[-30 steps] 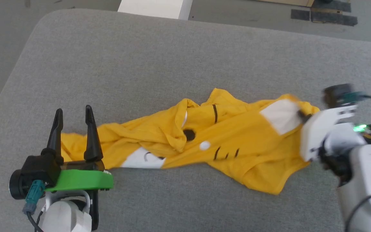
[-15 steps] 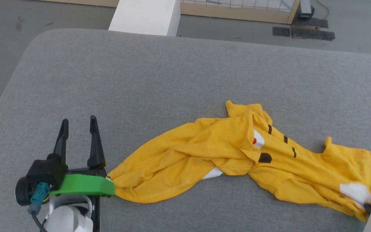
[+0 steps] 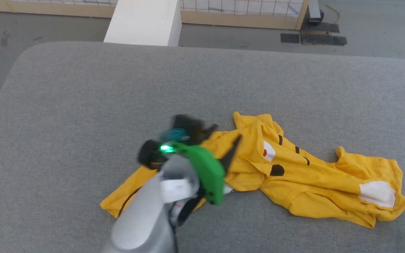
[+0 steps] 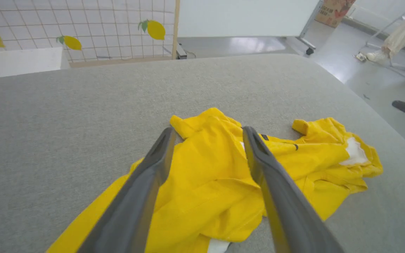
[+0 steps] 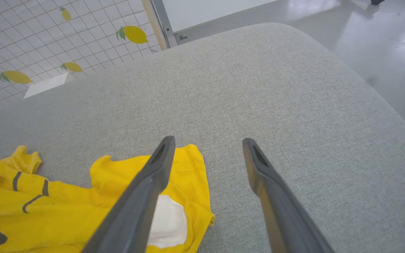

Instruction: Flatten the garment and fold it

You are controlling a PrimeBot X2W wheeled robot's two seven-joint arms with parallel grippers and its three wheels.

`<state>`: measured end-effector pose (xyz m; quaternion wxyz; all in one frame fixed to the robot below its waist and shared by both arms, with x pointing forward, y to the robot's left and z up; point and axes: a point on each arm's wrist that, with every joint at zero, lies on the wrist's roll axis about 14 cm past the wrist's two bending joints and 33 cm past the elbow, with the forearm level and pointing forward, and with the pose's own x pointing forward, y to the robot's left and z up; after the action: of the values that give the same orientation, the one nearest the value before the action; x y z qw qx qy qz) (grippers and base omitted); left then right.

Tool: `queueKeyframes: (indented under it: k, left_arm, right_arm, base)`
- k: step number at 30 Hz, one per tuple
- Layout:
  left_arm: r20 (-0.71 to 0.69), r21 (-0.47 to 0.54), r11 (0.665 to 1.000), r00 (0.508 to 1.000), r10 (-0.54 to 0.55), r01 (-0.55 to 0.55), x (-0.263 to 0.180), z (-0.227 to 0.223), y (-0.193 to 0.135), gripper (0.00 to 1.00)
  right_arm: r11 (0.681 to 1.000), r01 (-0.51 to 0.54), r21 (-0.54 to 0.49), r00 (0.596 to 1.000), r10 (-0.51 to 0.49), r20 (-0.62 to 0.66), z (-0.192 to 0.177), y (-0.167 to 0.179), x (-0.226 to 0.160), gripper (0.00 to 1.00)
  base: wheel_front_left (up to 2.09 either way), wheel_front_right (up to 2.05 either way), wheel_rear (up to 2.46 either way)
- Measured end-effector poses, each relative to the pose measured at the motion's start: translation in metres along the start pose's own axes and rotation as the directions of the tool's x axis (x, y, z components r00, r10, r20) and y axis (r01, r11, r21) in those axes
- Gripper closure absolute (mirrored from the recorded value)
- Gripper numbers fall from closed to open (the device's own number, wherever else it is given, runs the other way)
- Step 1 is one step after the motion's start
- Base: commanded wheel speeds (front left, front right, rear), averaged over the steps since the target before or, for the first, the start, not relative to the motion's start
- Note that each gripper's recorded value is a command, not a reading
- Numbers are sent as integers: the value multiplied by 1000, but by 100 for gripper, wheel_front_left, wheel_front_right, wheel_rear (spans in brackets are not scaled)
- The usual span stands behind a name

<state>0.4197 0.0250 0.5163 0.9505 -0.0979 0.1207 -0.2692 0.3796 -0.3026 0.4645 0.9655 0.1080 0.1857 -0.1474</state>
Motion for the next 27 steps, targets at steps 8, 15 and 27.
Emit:
queueKeyframes:
  k: [8, 15, 27]
  left_arm:
    - [-413, 63, 975, 895, -168, 213, 22, -71, -51, 0]
    - [-506, 102, 962, 846, -168, 252, 38, -95, -53, 24]
    - [-461, -5, 961, 852, -247, 276, 39, -83, -72, 100]
  right_arm:
    - [1000, 4, 11, 999, -3, -40, -14, 0, 9, 0]
    - [999, 32, 17, 998, -31, -51, -21, -9, 13, 0]
    - [999, 31, 20, 999, -30, -44, -22, -7, 17, 0]
  base:
    - [0, 0, 0]
    - [0, 0, 0]
    - [0, 0, 0]
